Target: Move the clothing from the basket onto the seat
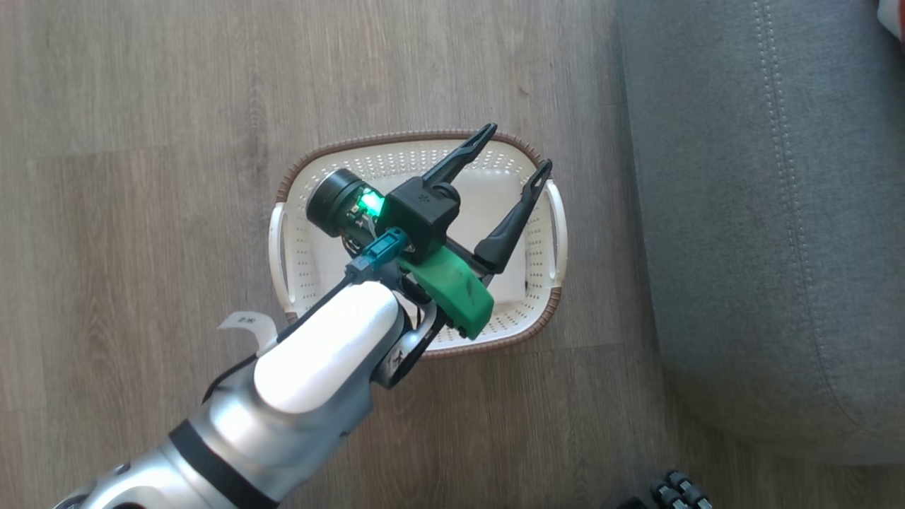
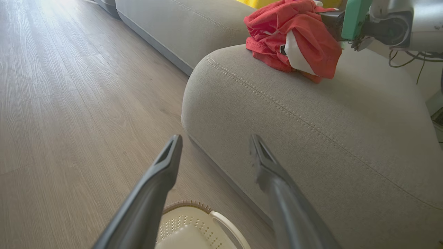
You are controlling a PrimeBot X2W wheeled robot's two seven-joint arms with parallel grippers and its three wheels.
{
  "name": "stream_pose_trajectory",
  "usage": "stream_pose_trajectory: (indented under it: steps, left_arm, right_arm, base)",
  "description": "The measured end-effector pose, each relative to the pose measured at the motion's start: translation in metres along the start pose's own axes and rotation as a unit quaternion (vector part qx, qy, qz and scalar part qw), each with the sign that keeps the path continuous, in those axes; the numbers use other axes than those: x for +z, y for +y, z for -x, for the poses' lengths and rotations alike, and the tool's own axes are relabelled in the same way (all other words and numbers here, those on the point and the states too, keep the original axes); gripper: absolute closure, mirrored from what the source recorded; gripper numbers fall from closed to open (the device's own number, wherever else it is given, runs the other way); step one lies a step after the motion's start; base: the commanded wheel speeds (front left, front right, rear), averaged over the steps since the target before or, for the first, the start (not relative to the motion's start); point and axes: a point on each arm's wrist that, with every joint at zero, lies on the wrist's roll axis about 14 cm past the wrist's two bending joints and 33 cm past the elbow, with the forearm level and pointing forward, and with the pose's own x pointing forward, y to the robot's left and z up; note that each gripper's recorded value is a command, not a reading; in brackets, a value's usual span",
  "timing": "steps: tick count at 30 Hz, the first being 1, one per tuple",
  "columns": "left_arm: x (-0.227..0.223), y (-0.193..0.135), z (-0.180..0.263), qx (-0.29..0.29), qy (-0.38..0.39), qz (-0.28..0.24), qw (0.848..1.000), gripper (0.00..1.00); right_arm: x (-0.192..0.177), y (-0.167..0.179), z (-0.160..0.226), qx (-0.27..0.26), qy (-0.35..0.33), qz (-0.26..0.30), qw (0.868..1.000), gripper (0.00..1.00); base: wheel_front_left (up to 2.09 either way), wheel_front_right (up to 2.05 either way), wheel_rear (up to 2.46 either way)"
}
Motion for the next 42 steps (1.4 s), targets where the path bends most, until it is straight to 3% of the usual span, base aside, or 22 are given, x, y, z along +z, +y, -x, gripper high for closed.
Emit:
stream_pose_trajectory:
  steps: [4,6,7,8,9,20,26,42]
  left_arm:
    - [0.002,-0.001,-0.004,-0.005,-0.002,-0.002,1.0,0.0]
    - [0.003,-0.002,-0.005,-0.006,-0.004,-0.004,1.0,0.0]
    - [0.004,-0.003,-0.005,-0.006,-0.004,-0.005,1.0,0.0]
    - [0.005,-0.003,-0.005,-0.005,-0.004,-0.006,1.0,0.0]
    - [0.006,-0.003,-0.005,-0.005,-0.005,-0.008,1.0,0.0]
    - [0.029,-0.011,0.0,-0.007,-0.028,-0.021,0.999,0.0]
    - [0.042,-0.013,0.013,0.013,-0.047,-0.011,0.999,0.0]
    - [0.075,0.019,0.088,0.144,-0.092,0.001,0.985,0.0]
  right_arm:
    - [-0.006,-0.001,0.005,-0.005,0.005,-0.003,1.0,0.98]
    - [-0.009,0.0,0.008,-0.006,0.007,-0.005,1.0,0.61]
    - [-0.01,0.0,0.01,-0.007,0.008,-0.008,1.0,0.3]
    - [-0.01,-0.001,0.012,-0.008,0.008,-0.011,1.0,0.07]
    - [-0.008,-0.001,0.013,-0.008,0.005,-0.012,1.0,0.0]
    - [0.002,-0.008,0.047,-0.009,-0.017,-0.022,1.0,0.0]
    - [0.032,-0.012,0.065,0.0,-0.057,-0.027,0.998,0.0]
    - [0.097,0.014,0.122,0.051,-0.142,-0.067,0.986,0.0]
  base:
    - [0.0,0.0,0.0]
    - [0.0,0.0,0.0]
    - [0.0,0.0,0.0]
    - [0.0,0.0,0.0]
    - [0.0,0.0,0.0]
    - [0.0,0.0,0.0]
    - [0.0,0.0,0.0]
    - [0.0,0.0,0.0]
